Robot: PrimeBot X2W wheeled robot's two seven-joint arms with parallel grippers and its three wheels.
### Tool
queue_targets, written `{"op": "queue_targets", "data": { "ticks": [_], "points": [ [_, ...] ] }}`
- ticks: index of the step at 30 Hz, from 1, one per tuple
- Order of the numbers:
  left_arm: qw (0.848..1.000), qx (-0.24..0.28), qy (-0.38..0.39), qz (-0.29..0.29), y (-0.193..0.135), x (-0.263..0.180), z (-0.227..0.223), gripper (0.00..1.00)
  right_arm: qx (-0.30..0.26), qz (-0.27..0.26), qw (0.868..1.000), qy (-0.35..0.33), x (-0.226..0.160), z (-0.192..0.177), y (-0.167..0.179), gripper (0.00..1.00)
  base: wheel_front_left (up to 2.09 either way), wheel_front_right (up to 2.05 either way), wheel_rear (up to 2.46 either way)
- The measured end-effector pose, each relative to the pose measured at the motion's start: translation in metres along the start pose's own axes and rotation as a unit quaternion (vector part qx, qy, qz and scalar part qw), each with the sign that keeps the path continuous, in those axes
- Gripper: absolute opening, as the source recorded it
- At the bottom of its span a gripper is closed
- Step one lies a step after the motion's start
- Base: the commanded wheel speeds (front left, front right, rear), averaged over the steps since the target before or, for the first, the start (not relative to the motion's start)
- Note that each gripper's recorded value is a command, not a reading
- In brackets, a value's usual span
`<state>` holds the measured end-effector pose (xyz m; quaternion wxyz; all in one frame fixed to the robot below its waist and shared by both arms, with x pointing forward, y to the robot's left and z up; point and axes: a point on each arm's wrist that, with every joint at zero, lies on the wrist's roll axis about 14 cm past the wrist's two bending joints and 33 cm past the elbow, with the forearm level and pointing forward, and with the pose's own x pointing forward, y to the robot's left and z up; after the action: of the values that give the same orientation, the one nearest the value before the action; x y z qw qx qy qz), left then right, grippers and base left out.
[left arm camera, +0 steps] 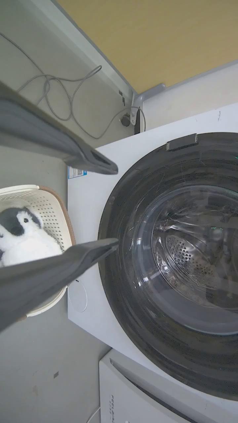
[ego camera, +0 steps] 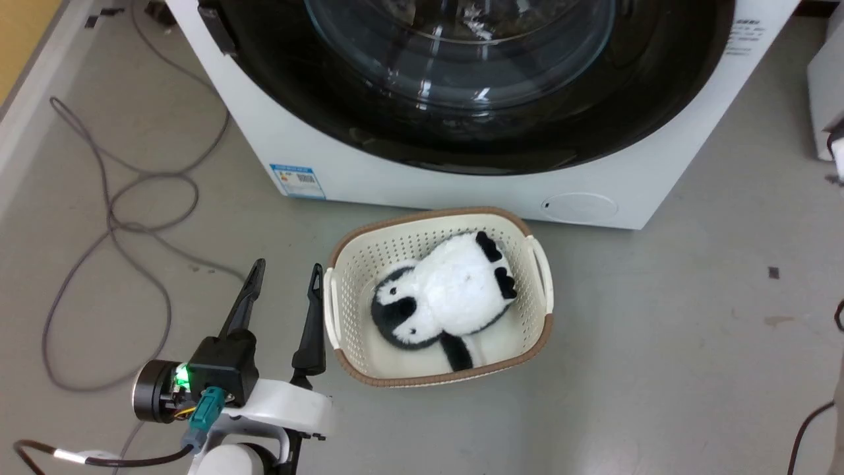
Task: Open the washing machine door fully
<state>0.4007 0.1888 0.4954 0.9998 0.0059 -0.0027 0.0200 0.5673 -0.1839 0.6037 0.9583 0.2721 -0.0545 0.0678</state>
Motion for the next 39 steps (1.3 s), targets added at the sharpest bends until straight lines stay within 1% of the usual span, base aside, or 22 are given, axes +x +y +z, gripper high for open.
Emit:
{"op": "queue_targets", "data": {
  "ticks": [8, 16, 22, 29, 34, 37, 39],
  "points": [
    [1.000, 0.000, 0.008, 0.007, 0.004, 0.001, -0.009, 1.00, 0.044, -0.011, 0.994, 0.098, 0.031, -0.035, -0.011, 0.00, 0.00, 0.00, 0.00],
    [1.000, -0.001, 0.008, 0.009, 0.006, 0.006, -0.013, 1.00, 0.102, 0.003, 0.980, 0.168, 0.053, -0.062, -0.003, 0.00, 0.00, 0.00, 0.00],
    [1.000, -0.005, 0.006, 0.014, 0.009, 0.009, -0.014, 1.00, 0.138, 0.010, 0.975, 0.175, 0.073, -0.063, -0.001, 0.00, 0.00, 0.00, 0.00],
    [1.000, -0.006, 0.012, 0.016, 0.008, 0.010, -0.021, 1.00, 0.175, 0.021, 0.964, 0.201, 0.091, -0.074, 0.007, 0.00, 0.00, 0.00, 0.00],
    [1.000, -0.007, 0.012, 0.018, 0.009, 0.012, -0.024, 1.00, 0.181, 0.027, 0.957, 0.225, 0.101, -0.082, 0.009, 0.00, 0.00, 0.00, 0.00],
    [1.000, -0.008, 0.014, 0.022, 0.010, 0.011, -0.026, 1.00, 0.197, 0.025, 0.950, 0.240, 0.105, -0.088, 0.007, 0.00, 0.00, 0.00, 0.00],
    [1.000, -0.008, 0.015, 0.021, 0.010, 0.010, -0.027, 1.00, 0.213, 0.028, 0.941, 0.260, 0.106, -0.094, 0.008, 0.00, 0.00, 0.00, 0.00]
  ]
}}
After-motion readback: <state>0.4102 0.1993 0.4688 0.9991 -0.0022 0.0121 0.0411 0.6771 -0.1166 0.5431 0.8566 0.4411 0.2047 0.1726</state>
